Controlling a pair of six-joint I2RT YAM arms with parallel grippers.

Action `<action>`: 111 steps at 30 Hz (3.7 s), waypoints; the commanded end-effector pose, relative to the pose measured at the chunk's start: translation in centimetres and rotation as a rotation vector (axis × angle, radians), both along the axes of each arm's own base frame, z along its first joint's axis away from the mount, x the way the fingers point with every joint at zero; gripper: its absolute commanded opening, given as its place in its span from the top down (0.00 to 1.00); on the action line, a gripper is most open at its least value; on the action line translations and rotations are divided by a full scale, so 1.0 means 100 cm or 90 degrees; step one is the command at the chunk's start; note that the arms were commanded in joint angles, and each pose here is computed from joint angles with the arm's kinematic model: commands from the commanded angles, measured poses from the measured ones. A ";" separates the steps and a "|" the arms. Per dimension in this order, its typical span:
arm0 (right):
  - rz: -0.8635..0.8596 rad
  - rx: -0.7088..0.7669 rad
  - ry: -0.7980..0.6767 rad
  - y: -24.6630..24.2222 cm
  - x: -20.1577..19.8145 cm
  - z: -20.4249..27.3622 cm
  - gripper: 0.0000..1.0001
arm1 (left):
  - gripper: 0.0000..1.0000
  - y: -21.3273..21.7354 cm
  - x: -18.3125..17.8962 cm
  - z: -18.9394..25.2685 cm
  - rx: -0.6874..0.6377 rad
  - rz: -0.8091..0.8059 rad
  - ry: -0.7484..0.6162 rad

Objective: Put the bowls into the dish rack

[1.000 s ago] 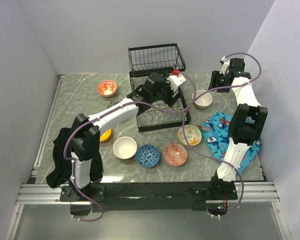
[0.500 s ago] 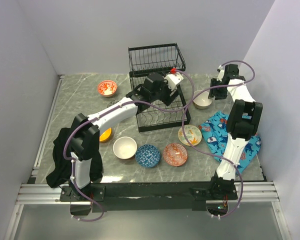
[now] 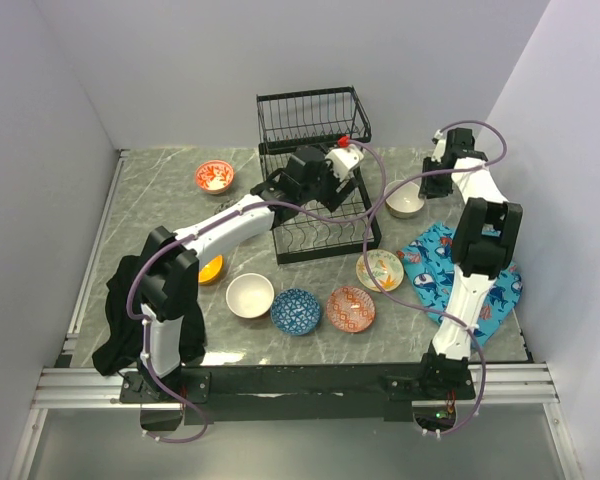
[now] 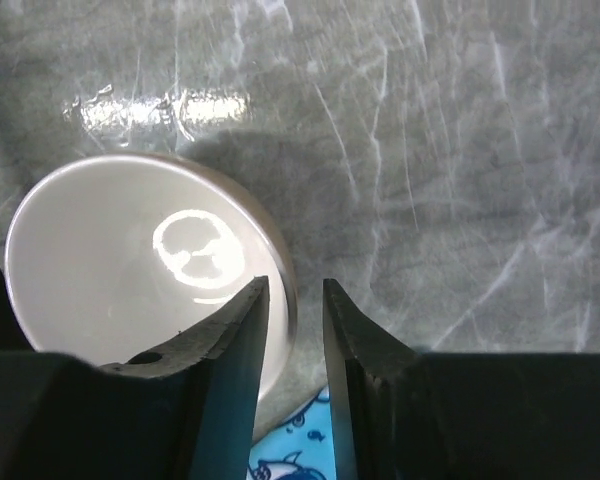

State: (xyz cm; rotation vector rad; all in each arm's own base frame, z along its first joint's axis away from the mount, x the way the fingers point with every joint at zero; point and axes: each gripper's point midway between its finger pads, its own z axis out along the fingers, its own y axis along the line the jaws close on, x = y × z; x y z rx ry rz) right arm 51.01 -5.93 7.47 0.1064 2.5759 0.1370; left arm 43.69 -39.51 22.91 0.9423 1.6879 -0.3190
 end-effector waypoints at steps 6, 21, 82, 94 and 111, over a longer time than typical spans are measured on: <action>0.018 -0.019 -0.033 0.004 0.027 0.002 0.73 | 0.19 0.018 -0.002 0.037 -0.025 0.038 -0.034; 0.021 -0.283 -0.199 0.037 -0.038 0.154 1.00 | 0.16 0.117 -0.014 0.117 -0.084 0.212 -0.148; -0.014 -0.795 -0.373 0.235 0.002 0.096 1.00 | 0.12 0.347 -0.117 0.059 -0.145 0.463 -0.112; 0.012 -0.812 -0.458 0.238 0.001 0.112 1.00 | 0.12 0.340 -0.121 0.053 -0.175 0.441 -0.103; -0.019 -0.807 -0.458 0.225 0.004 0.131 1.00 | 0.12 0.343 -0.128 0.039 -0.144 0.432 -0.095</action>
